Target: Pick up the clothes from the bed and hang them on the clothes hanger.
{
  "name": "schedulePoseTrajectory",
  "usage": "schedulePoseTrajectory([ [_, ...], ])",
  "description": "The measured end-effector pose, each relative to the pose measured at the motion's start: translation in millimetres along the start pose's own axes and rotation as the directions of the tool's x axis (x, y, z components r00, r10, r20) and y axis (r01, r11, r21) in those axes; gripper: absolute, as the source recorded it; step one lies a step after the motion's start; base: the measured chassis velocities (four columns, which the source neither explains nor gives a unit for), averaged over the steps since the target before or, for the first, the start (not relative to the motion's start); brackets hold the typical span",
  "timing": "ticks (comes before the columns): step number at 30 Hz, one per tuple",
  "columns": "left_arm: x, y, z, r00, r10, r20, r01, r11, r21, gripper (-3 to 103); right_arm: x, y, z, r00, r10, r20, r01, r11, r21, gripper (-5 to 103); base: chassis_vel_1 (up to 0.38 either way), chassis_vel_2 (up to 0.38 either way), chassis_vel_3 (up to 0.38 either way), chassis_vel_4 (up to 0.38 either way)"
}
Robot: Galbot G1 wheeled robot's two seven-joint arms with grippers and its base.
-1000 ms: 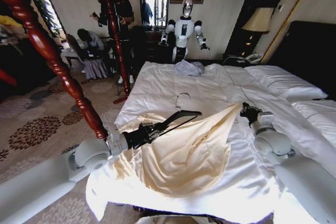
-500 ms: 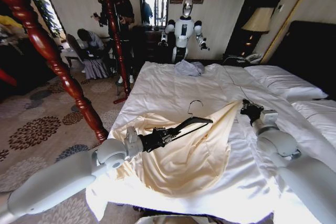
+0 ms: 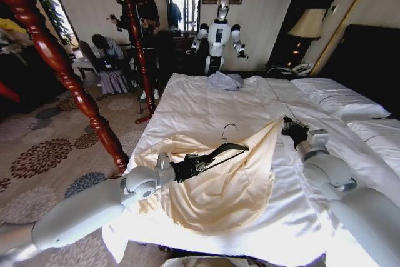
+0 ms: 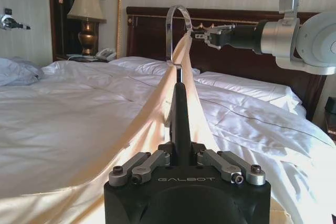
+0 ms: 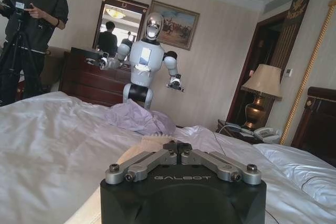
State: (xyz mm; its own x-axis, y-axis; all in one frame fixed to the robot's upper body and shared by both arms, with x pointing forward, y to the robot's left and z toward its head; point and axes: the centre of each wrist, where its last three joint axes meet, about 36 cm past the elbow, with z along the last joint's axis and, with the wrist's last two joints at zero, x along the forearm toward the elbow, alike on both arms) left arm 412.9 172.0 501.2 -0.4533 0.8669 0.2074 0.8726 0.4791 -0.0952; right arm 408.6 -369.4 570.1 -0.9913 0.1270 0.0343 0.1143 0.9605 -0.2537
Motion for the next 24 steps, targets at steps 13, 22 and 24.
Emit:
schedulePoseTrajectory([
  [13,-15.5,-2.1,13.4,1.0,0.013,-0.022,-0.013,1.0,0.017,16,8.7,1.2,-17.3,1.0,-0.019,0.008,0.019,0.999,-0.03,0,0.0,0.0,0.0,0.0],
  [22,-47.2,-3.5,20.3,0.999,0.032,-0.013,-0.032,0.999,0.017,16,19.1,5.6,-32.3,0.999,-0.051,0.005,0.051,0.996,-0.072,0,0.0,0.0,0.0,0.0],
  [24,-51.9,-2.5,20.8,1.0,0.028,-0.01,-0.028,0.999,0.017,16,21.9,7.6,-35.2,0.998,-0.062,-0.002,0.062,0.994,-0.09,0,0.0,0.0,0.0,0.0],
])
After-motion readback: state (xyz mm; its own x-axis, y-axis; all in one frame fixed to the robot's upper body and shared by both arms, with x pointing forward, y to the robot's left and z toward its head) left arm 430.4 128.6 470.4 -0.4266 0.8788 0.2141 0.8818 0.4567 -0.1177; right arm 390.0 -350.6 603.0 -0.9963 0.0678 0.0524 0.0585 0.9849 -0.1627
